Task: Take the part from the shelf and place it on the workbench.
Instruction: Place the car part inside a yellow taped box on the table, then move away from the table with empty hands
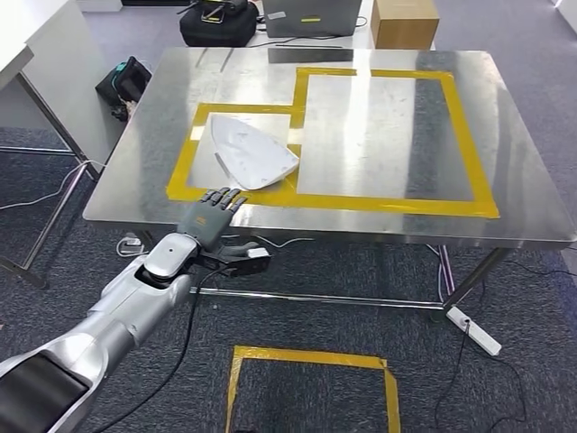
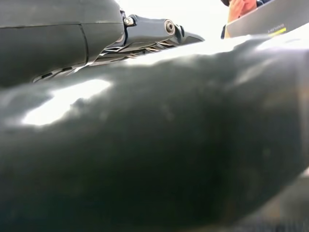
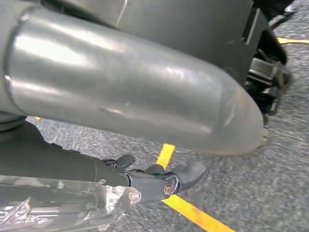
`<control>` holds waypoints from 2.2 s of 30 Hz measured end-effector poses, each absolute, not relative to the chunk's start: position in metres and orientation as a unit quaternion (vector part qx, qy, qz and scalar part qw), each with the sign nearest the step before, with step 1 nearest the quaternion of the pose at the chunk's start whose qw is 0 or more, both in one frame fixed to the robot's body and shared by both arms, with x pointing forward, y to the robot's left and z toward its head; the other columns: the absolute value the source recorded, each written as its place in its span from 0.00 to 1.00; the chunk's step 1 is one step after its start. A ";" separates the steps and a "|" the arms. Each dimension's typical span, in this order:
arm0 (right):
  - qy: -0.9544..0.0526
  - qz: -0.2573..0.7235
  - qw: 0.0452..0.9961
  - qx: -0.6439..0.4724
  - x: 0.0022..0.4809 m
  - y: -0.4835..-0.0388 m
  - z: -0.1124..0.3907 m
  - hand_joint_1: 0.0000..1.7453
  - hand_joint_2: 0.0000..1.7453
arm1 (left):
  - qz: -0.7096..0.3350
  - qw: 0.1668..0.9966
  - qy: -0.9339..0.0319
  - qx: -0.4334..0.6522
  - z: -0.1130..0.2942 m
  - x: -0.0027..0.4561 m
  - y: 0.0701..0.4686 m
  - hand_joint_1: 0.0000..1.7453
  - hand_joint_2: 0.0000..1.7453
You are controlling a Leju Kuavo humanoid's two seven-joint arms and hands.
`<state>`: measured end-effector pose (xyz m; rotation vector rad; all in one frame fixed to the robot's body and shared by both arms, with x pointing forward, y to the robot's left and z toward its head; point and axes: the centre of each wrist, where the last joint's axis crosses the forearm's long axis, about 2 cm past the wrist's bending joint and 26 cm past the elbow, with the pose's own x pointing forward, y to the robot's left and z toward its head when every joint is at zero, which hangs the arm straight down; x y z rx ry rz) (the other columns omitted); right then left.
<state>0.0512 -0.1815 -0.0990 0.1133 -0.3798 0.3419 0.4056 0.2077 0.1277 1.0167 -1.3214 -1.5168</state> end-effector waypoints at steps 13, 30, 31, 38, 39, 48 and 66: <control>-0.189 0.170 0.966 0.055 0.048 -0.183 -0.100 0.00 0.00 | -0.602 0.447 -0.513 0.418 0.118 0.404 0.229 0.00 0.00; -0.192 0.173 0.965 0.048 0.052 -0.185 -0.100 0.00 0.00 | -0.585 0.494 -0.465 0.445 0.094 0.394 0.282 0.00 0.00; -0.193 0.173 0.965 0.048 0.052 -0.185 -0.100 0.00 0.00 | -0.583 0.498 -0.462 0.445 0.092 0.393 0.284 0.00 0.00; -0.192 0.161 0.967 0.045 0.049 -0.186 -0.100 0.00 0.00 | -0.538 0.574 -0.446 0.427 0.062 0.368 0.313 0.00 0.00; -0.192 0.159 0.967 0.044 0.048 -0.186 -0.100 0.00 0.00 | -0.531 0.591 -0.442 0.416 0.051 0.357 0.318 0.00 0.00; -0.194 0.138 0.971 0.026 0.033 -0.197 -0.104 0.00 0.00 | -0.400 0.791 -0.365 0.286 -0.065 0.184 0.355 0.00 0.00; -0.189 0.135 0.973 -0.006 0.028 -0.201 -0.105 0.00 0.00 | -0.116 0.969 -0.085 0.200 -0.109 0.031 0.346 0.00 0.00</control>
